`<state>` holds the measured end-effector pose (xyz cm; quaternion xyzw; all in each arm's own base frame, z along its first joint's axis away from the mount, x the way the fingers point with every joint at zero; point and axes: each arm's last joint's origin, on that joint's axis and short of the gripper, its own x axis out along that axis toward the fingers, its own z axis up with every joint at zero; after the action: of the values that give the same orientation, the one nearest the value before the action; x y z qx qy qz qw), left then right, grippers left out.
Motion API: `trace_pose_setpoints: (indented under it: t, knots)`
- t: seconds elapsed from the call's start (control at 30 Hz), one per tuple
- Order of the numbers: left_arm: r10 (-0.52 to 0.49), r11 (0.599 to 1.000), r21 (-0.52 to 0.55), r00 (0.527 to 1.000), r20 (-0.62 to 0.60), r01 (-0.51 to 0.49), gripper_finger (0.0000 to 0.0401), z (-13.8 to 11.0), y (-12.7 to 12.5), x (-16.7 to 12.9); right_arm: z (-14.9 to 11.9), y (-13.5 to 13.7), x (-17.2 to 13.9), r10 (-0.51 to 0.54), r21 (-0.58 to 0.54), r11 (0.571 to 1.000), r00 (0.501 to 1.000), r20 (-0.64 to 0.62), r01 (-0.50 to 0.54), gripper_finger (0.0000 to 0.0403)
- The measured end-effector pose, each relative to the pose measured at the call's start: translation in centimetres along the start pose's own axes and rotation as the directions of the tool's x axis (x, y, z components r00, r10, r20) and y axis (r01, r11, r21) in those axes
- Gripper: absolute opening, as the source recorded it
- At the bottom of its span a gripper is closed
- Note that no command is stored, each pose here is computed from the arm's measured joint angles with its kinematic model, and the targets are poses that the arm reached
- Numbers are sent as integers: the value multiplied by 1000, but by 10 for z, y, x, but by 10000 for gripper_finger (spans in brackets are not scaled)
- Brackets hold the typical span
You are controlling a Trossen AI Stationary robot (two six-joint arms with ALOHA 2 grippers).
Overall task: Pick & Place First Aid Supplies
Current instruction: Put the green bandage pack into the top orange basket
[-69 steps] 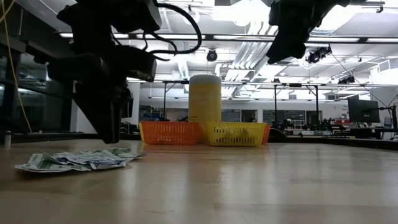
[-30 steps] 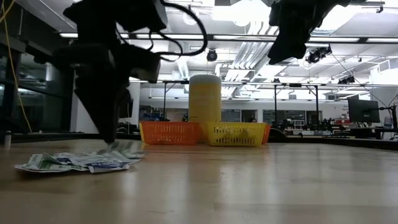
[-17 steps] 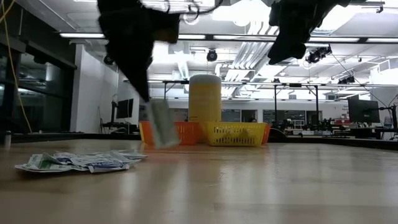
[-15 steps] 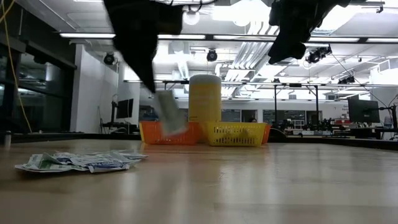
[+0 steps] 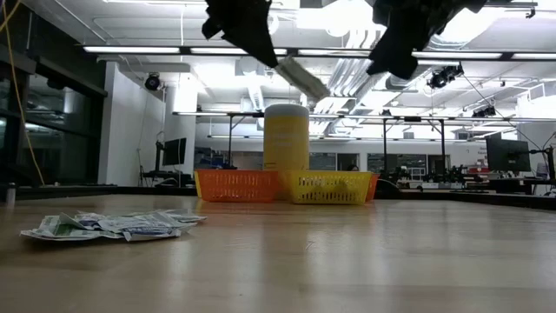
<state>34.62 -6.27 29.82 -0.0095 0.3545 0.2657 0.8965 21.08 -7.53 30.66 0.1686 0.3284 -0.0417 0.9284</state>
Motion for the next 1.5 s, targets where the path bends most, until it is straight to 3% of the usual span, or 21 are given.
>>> trace_pose_setpoints:
  t: [0.37,0.47,0.67,1.03,1.27,1.5]
  knots:
    - [93,988,-138,979,180,-68,0,30,21,16,12,13,5,74,-114,992,991,109,-62,158]
    - [86,989,-139,973,213,-57,0,38,28,21,13,15,11,75,-141,988,991,112,-59,159]
    - [79,989,-141,969,233,-46,0,44,36,26,13,10,26,-41,-127,991,995,91,52,175]
    - [73,992,-121,970,233,-45,0,44,36,26,12,10,31,18,-151,989,998,66,-8,216]
    - [77,991,-128,968,238,-47,0,46,38,27,14,9,32,9,-153,988,997,81,4,192]
    - [77,991,-128,968,238,-47,0,46,38,27,14,6,35,-27,-144,989,996,81,39,124]
